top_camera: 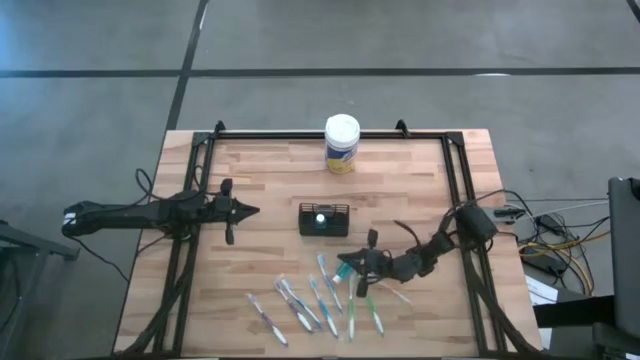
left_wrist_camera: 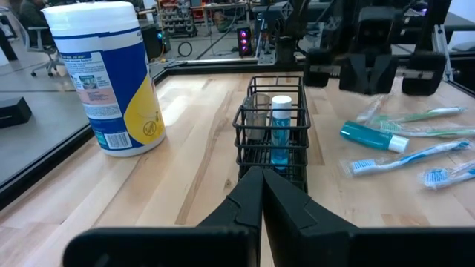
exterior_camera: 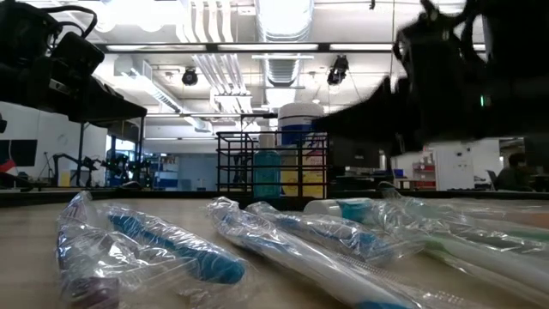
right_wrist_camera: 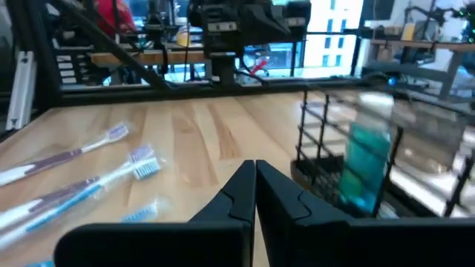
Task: Pick & Place toothbrushing station
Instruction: Put the mouthwash into the wire organizer
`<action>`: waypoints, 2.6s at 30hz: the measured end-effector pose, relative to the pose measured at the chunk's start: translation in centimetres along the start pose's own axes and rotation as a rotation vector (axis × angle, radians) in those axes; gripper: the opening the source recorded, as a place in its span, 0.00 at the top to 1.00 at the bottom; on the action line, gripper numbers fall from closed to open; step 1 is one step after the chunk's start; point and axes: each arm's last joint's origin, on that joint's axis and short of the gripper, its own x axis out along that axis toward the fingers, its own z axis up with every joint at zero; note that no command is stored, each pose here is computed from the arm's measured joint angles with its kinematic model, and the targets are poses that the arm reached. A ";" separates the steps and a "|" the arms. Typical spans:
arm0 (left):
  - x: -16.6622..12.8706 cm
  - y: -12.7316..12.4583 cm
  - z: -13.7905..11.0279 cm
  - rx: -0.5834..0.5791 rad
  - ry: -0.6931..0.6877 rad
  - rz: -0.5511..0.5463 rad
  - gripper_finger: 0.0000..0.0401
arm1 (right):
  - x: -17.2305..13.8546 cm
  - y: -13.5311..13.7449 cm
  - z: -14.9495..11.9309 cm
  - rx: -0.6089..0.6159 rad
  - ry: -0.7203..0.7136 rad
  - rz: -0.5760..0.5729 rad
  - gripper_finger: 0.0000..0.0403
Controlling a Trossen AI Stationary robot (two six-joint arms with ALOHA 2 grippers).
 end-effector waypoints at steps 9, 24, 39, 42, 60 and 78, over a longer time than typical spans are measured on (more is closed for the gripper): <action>0.0 0.0 0.0 0.000 0.001 0.000 0.97 | 1.5 0.1 8.7 -0.079 0.619 0.105 0.98; 0.0 0.0 0.0 0.000 0.004 -0.002 0.97 | 6.1 2.6 14.6 -0.451 0.994 0.340 0.54; 0.0 -0.1 -0.1 -0.007 0.007 -0.018 0.97 | 11.6 4.6 10.0 -0.537 1.174 0.621 0.48; 0.0 -0.1 -0.1 -0.007 0.008 -0.021 0.97 | 12.1 4.2 9.7 -0.557 1.211 0.643 0.49; 0.0 -0.1 -0.1 -0.005 0.007 -0.021 0.97 | 12.2 3.2 7.6 -0.549 1.234 0.696 0.55; 0.0 -0.1 -0.1 -0.004 0.007 -0.019 0.97 | 12.1 2.1 5.4 -0.489 1.242 0.675 0.63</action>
